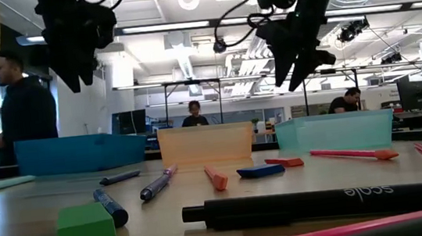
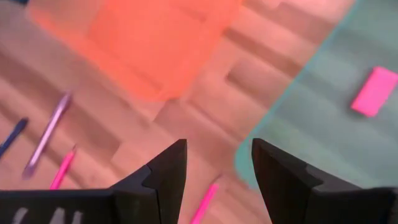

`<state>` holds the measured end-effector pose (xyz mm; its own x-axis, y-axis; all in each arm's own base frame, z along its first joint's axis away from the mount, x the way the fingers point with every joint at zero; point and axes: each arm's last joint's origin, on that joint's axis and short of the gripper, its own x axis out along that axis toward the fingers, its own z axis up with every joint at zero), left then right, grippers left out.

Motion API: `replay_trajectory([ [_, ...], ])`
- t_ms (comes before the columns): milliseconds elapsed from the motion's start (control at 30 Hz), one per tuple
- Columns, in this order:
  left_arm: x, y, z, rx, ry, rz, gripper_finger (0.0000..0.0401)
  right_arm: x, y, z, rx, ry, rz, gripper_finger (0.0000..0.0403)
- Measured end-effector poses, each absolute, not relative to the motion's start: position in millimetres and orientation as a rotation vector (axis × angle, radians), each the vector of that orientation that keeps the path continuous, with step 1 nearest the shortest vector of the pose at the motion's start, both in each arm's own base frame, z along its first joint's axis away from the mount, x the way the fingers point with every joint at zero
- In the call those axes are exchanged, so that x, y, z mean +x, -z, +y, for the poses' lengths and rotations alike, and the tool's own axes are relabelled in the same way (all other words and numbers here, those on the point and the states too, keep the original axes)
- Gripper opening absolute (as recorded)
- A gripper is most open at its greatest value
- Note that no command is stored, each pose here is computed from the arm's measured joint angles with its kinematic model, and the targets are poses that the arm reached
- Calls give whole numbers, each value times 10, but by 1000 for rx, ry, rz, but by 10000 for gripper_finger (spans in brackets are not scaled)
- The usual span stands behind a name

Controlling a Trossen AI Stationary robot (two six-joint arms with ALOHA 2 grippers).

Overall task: Sort crayons/erasers/pens/pencils in bins
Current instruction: Put the top center pink pencil into the pink bin

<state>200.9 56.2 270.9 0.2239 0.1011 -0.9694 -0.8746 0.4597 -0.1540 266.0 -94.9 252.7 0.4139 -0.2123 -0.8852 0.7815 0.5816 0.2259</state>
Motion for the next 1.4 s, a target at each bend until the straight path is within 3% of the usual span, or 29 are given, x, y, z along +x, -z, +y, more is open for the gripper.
replay_trajectory([
  [367, 2143, -2699, 233, -906, -765, 1107, 165, 2784, -2527, -475, 710, 600, 967, 174],
  [700, 2228, -2616, -82, -953, -858, 1082, 165, 2807, -2516, -66, 758, 546, 1007, 174],
  [1133, 2566, -2333, -430, -970, -800, 1080, 165, 2677, -2448, 277, 675, 621, 1117, 174],
  [1400, 2523, -2376, -428, -953, -774, 1096, 165, 2703, -2278, 528, 654, 598, 1225, 174],
])
